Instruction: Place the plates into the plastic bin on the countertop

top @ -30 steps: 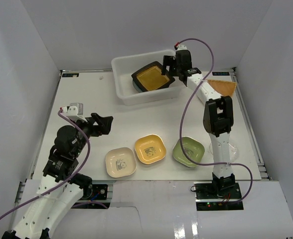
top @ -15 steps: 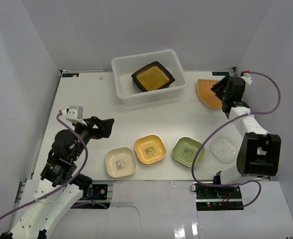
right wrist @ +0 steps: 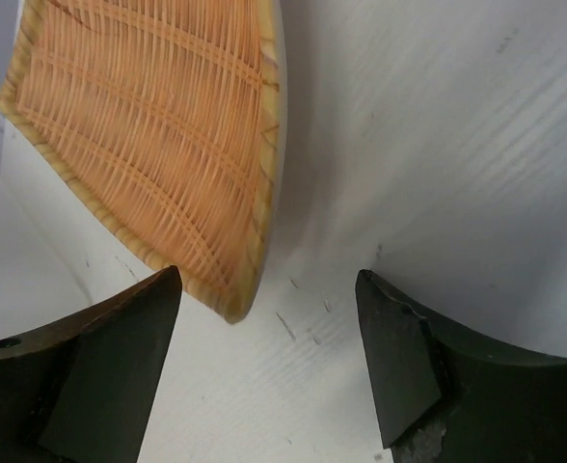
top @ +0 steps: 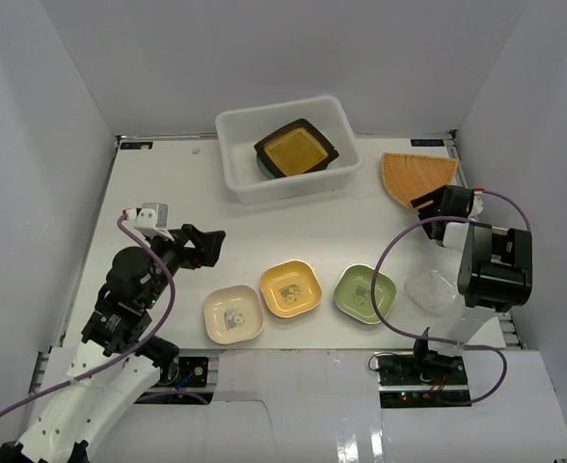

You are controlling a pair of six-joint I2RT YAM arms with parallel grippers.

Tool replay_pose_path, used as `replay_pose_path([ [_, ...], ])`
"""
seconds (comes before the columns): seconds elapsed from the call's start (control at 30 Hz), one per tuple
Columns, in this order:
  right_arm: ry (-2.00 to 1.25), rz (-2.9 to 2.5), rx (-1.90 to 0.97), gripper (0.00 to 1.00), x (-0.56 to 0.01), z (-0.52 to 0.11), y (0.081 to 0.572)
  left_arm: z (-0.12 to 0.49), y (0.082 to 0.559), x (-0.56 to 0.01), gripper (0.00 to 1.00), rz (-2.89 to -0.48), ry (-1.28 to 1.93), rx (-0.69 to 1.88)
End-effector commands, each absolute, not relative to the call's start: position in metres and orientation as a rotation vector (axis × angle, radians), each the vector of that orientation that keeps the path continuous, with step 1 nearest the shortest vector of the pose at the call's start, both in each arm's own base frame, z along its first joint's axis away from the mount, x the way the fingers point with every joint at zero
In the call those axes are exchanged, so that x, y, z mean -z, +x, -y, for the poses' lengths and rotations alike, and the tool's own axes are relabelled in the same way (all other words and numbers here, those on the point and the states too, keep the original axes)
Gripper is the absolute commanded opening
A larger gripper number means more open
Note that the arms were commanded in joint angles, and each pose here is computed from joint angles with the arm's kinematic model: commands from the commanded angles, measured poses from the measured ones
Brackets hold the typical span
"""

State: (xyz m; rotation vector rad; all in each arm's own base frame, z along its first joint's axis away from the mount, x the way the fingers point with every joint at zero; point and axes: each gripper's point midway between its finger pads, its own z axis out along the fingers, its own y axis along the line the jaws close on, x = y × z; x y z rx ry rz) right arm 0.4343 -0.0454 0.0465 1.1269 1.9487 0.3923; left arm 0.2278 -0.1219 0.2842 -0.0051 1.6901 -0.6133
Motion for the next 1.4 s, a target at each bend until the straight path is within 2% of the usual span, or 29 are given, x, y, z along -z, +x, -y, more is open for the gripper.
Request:
replay_pose_path([
  [0.0, 1.133, -1.754, -0.550, 0.77, -0.072, 0.047, 0.476, 0.122, 0.231, -0.281, 0.98, -1.709, 0.002, 0.589],
  [0.07, 1.166, -1.743, -0.620, 0.71, -0.069, 0.041, 0.485, 0.123, 0.233, -0.276, 0.98, -1.725, 0.003, 0.584],
  [0.1, 1.167, -1.727, -0.642, 0.54, -0.067, 0.041, 0.491, 0.123, 0.234, -0.275, 0.98, -1.730, 0.004, 0.580],
  [0.17, 1.172, -1.685, -0.670, 0.33, -0.070, 0.040, 0.493, 0.123, 0.236, -0.272, 0.98, -1.741, 0.005, 0.572],
  [0.2, 1.182, -1.666, -0.679, 0.13, -0.069, 0.041, 0.489, 0.123, 0.237, -0.271, 0.98, -1.745, 0.004, 0.572],
  [0.23, 1.141, -1.609, -0.696, 0.08, -0.088, 0.041, 0.491, 0.123, 0.238, -0.271, 0.98, -1.747, 0.003, 0.567],
  [0.37, 1.013, -1.513, -0.676, 0.08, -0.141, 0.043, 0.477, 0.125, 0.240, -0.268, 0.98, -1.762, 0.005, 0.568],
  [0.5, 0.811, -1.406, -0.634, 0.08, -0.230, 0.035, 0.460, 0.127, 0.243, -0.264, 0.98, -1.782, 0.011, 0.565],
  [0.57, 0.676, -1.415, -0.683, 0.08, -0.274, 0.016, 0.468, 0.128, 0.244, -0.263, 0.98, -1.785, 0.014, 0.564],
  [0.63, 0.498, -1.501, -0.774, 0.08, -0.293, -0.027, 0.479, 0.128, 0.245, -0.261, 0.98, -1.791, 0.015, 0.564],
  [0.67, 0.386, -1.523, -0.852, 0.08, -0.324, -0.052, 0.485, 0.128, 0.245, -0.262, 0.98, -1.790, 0.015, 0.564],
  [0.73, 0.285, -1.606, -0.949, 0.08, -0.318, -0.099, 0.500, 0.128, 0.245, -0.260, 0.98, -1.793, 0.013, 0.563],
  [0.77, 0.217, -1.606, -1.003, 0.08, -0.336, -0.125, 0.502, 0.127, 0.246, -0.260, 0.98, -1.793, 0.010, 0.561],
  [0.87, 0.171, -1.701, -1.106, 0.08, -0.313, -0.186, 0.518, 0.124, 0.246, -0.260, 0.98, -1.790, 0.001, 0.553],
  [1.1, 0.170, -1.796, -1.219, 0.08, -0.283, -0.254, 0.535, 0.122, 0.247, -0.259, 0.98, -1.794, -0.005, 0.547],
  [1.37, 0.225, -1.877, -1.164, 0.08, -0.246, -0.274, 0.545, 0.121, 0.246, -0.260, 0.98, -1.789, -0.009, 0.548],
])
